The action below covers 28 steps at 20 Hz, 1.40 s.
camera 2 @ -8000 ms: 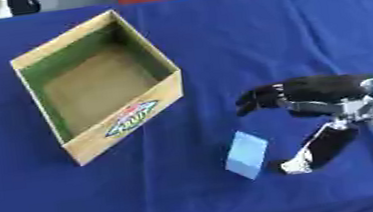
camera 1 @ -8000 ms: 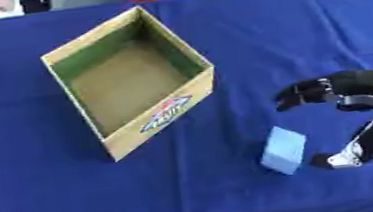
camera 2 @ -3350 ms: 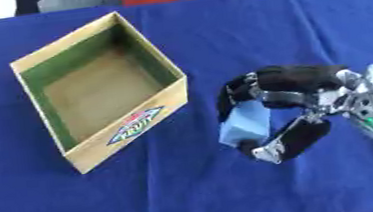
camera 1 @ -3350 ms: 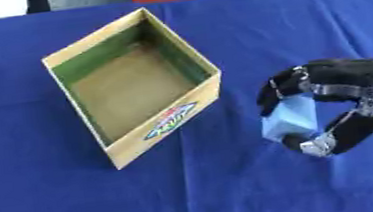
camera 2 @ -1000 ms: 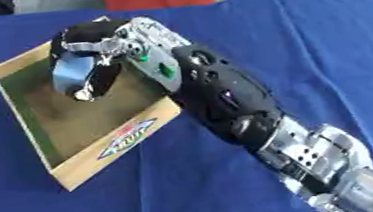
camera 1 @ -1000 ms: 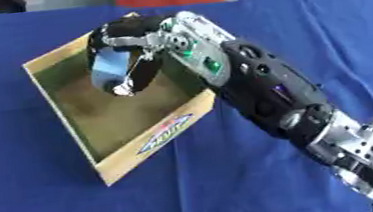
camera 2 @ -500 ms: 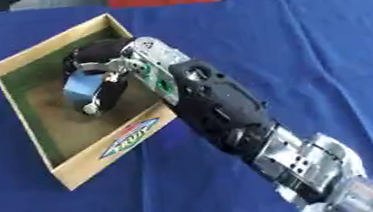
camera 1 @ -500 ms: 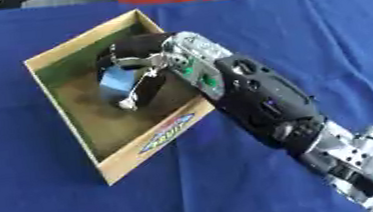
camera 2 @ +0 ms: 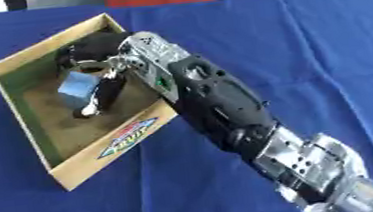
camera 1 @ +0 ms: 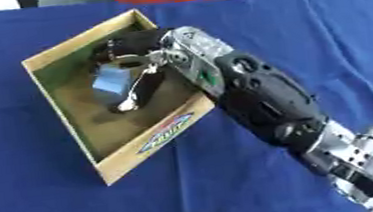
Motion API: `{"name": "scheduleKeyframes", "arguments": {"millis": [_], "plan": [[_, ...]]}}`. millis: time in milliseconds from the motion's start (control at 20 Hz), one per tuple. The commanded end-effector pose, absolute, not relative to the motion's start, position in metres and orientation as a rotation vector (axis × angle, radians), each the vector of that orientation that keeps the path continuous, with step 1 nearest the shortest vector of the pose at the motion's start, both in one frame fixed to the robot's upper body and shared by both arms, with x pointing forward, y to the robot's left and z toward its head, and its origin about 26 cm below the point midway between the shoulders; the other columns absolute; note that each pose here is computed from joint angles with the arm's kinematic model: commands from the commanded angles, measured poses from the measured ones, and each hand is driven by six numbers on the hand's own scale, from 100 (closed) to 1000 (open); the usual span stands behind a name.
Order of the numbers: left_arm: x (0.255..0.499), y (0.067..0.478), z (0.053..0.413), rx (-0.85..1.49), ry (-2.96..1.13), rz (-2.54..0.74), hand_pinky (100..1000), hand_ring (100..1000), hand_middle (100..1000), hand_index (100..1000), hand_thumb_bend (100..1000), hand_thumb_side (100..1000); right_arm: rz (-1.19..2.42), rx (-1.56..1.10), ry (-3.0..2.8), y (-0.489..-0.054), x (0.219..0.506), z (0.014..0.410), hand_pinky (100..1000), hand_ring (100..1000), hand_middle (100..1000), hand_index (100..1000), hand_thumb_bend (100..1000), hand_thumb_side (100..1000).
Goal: Pick up objects on the table and place them in the box.
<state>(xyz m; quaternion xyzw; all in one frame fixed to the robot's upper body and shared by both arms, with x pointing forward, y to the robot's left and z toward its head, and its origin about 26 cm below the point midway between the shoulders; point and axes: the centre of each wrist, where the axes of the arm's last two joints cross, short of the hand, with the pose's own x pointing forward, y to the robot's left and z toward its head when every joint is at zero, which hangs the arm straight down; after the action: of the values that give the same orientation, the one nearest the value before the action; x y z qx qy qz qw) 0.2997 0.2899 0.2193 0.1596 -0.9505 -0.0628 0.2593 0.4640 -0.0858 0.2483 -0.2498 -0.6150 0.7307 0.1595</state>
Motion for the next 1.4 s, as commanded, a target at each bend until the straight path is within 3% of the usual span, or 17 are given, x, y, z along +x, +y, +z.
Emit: {"name": "scheduleKeyframes", "arguments": {"millis": [50, 350, 600, 900, 1200, 1400], "plan": [[0.297, 0.291, 0.225, 0.44, -2.592, -0.177, 793, 806, 694, 797, 356, 1000, 2.053, -0.767, -1.823, -0.089, 0.459, 0.273, 847, 957, 921, 914, 357, 579], [0.297, 0.292, 0.224, 0.451, -2.586, -0.178, 793, 805, 694, 797, 354, 1000, 1.987, -0.754, -1.94, -0.097, 0.444, 0.301, 819, 924, 895, 896, 239, 560], [0.296, 0.296, 0.222, 0.472, -2.576, -0.173, 793, 805, 694, 796, 355, 1000, 1.958, -0.781, -2.074, -0.118, 0.41, 0.337, 807, 893, 869, 875, 105, 607], [0.295, 0.299, 0.221, 0.497, -2.574, -0.163, 791, 801, 694, 796, 356, 1000, 1.821, -0.823, -2.257, -0.158, 0.353, 0.37, 796, 864, 842, 836, 100, 623], [0.294, 0.302, 0.22, 0.539, -2.572, -0.14, 785, 802, 701, 798, 354, 1000, 1.584, -0.898, -2.363, -0.202, 0.308, 0.376, 789, 849, 829, 819, 100, 718], [0.293, 0.304, 0.219, 0.58, -2.572, -0.109, 783, 802, 709, 801, 354, 1000, 1.439, -0.917, -2.392, -0.229, 0.293, 0.369, 803, 852, 832, 820, 100, 793]]}}
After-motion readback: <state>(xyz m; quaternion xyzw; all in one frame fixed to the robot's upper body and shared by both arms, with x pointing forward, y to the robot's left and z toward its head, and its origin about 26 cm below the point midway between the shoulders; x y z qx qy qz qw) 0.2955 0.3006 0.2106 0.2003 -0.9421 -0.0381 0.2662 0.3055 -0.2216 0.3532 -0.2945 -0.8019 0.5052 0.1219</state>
